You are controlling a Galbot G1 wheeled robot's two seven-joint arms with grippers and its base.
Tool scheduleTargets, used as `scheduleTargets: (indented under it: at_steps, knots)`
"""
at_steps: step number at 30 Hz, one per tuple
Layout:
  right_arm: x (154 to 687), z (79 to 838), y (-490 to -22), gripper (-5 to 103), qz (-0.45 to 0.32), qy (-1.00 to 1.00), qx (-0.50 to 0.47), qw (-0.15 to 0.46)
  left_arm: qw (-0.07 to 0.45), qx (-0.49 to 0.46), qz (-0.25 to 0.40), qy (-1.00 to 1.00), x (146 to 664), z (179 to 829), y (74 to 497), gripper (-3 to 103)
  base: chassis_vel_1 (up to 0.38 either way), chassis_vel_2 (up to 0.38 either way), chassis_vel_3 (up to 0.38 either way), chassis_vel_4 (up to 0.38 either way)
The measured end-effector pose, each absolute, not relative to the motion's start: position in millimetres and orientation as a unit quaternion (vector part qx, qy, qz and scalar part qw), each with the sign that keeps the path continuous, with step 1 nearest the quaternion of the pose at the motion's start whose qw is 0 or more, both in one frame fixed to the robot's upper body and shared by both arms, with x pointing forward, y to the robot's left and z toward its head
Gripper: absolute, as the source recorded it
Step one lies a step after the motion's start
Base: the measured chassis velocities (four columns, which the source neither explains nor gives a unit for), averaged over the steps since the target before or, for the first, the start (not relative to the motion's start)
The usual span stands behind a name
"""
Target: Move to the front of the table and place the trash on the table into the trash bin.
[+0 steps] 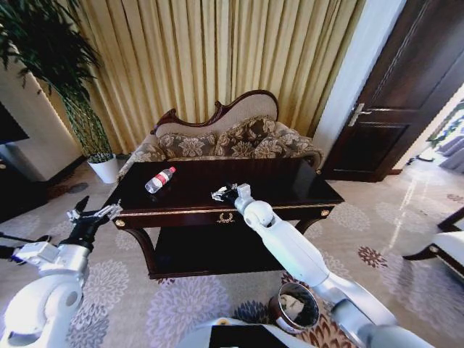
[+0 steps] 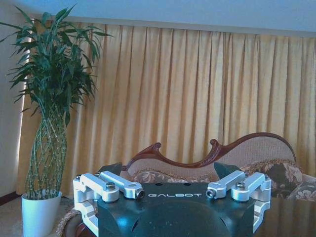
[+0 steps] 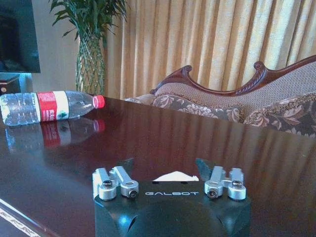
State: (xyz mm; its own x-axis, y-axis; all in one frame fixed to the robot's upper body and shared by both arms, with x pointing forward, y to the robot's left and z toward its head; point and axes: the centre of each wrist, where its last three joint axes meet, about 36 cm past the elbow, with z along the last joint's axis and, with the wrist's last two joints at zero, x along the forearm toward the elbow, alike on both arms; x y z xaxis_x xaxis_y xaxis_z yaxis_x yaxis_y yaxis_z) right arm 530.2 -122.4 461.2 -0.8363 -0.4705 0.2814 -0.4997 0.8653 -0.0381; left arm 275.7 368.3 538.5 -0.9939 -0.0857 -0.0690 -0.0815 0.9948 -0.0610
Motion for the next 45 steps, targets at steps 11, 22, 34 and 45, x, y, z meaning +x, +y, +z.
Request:
scheduleTargets:
  at_steps: [11, 22, 34, 45]
  knots:
    - [525.4, 450.2, -125.9, 37, 0.063, -0.958, 0.247, 0.134, 0.039, -0.042, -0.028, 0.998, 275.9, 539.0, 368.9, 100, 0.0, 0.0, 0.0, 0.0]
    - [524.6, 449.8, -128.0, 35, 0.067, -0.958, 0.246, 0.132, 0.044, -0.043, -0.03, 0.998, 275.9, 537.0, 369.4, 100, 0.0, 0.0, 0.0, 0.0]
    - [522.7, 448.2, -131.3, 24, 0.071, -0.958, 0.243, 0.133, 0.047, -0.041, -0.028, 0.998, 276.9, 539.5, 369.3, 100, 0.0, 0.0, 0.0, 0.0]
    - [520.7, 444.3, -132.9, 5, 0.075, -0.959, 0.239, 0.13, 0.048, -0.042, -0.027, 0.998, 277.8, 541.5, 369.2, 100, 0.0, 0.0, 0.0, 0.0]
